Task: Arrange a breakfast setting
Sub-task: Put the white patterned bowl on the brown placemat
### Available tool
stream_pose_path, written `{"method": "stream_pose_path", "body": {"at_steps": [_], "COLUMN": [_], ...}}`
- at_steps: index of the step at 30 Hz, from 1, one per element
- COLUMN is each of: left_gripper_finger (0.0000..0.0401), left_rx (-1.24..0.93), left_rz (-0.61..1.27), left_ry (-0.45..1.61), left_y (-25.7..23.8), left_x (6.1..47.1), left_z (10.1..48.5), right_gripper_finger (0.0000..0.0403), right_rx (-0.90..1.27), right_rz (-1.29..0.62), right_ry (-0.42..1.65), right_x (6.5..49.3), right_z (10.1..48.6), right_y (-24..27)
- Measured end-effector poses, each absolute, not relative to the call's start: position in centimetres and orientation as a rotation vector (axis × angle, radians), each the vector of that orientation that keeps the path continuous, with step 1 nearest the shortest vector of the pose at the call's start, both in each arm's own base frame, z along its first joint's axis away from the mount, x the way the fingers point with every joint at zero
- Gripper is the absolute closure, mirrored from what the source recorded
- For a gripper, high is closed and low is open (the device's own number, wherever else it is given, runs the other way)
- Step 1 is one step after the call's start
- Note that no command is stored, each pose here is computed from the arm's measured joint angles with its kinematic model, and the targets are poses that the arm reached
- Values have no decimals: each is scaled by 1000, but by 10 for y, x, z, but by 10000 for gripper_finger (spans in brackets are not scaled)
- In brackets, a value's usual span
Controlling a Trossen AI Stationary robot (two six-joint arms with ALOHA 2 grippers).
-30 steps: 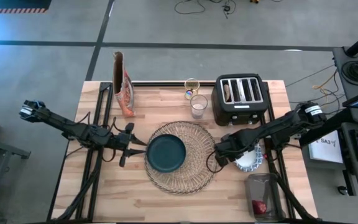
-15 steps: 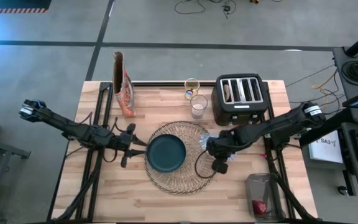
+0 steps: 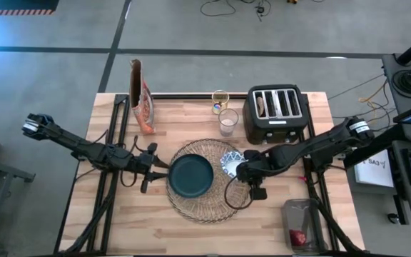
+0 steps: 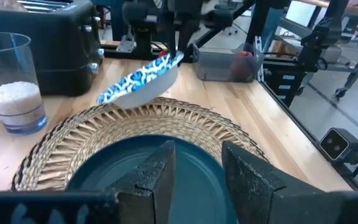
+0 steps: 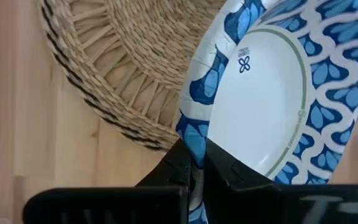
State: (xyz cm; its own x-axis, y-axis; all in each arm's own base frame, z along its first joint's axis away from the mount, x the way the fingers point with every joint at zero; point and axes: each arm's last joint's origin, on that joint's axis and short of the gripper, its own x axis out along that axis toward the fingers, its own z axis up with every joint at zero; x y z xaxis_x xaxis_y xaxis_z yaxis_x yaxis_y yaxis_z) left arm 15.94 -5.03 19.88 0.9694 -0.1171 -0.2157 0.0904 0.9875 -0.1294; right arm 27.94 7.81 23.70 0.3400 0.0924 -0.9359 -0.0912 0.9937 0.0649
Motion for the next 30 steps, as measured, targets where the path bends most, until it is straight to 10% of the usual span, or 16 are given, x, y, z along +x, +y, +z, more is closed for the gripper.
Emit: {"method": "stream_pose_path", "body": {"at_steps": [30], "left_gripper_finger": [285], "left_rx": [-125], "left_rz": [-101], "left_ry": [191], "left_y": [-50], "left_x": [160], "left_z": [202], "right_gripper_finger": [365], "right_rx": [111], "right_rz": [112], "right_ry": [1095], "right_x": [283], "right_z": [209], "right_y": [81]}}
